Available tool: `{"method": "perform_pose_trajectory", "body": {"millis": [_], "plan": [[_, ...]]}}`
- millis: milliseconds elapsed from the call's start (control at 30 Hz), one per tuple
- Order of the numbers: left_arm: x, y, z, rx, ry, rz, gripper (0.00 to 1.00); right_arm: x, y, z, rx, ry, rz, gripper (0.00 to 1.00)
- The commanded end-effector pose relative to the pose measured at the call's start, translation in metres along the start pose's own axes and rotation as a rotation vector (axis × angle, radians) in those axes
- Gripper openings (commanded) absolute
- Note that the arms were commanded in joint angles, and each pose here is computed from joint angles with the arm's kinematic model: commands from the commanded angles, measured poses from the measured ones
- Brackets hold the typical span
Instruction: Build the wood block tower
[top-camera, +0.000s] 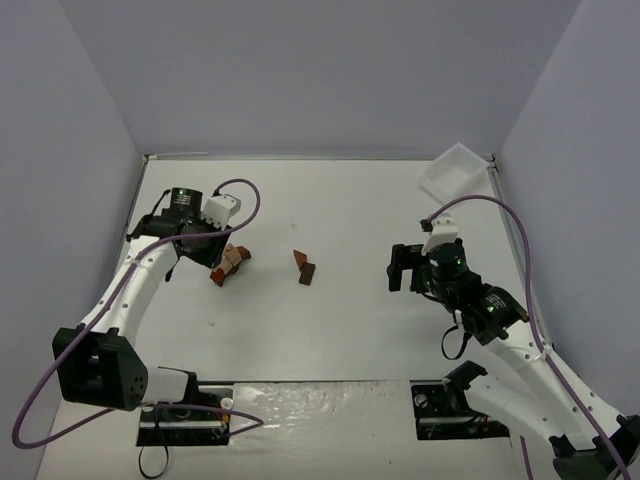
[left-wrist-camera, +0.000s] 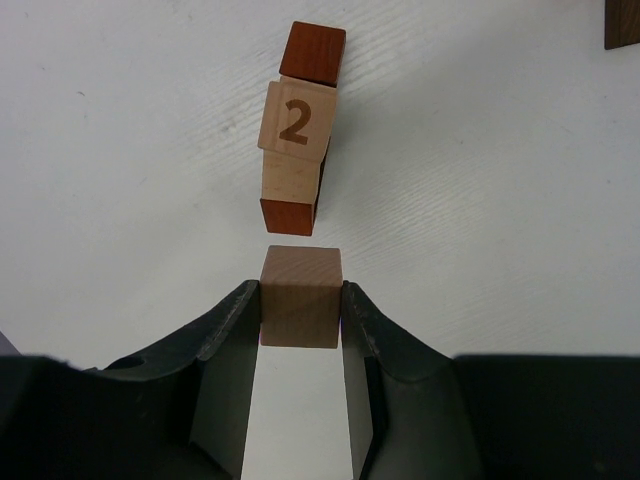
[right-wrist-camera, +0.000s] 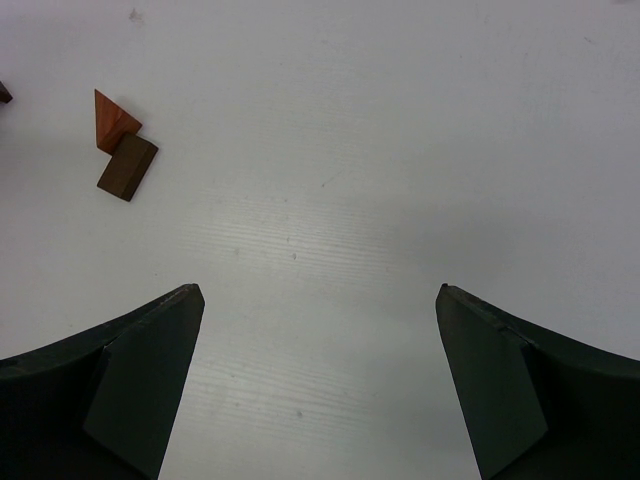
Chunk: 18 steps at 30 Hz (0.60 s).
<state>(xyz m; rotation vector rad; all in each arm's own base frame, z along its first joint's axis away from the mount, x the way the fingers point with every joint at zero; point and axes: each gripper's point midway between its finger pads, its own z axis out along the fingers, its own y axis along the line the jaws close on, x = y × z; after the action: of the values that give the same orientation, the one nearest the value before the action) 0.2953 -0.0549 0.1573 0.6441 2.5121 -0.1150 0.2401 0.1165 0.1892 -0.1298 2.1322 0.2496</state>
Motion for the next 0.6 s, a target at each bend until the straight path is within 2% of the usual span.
{"method": "perform_pose_trajectory", "body": {"millis": [0,567], "plan": [[-0.030,0.010,-0.002,0.009,-0.109,0.088,0.00,-0.026,0.007,-0.004,-0.033,-0.087,0.017,1.00],[-0.033,0.019,0.028,0.038,-0.079,0.121,0.01,-0.026,0.008,-0.003,-0.033,-0.083,0.016,1.00]]}}
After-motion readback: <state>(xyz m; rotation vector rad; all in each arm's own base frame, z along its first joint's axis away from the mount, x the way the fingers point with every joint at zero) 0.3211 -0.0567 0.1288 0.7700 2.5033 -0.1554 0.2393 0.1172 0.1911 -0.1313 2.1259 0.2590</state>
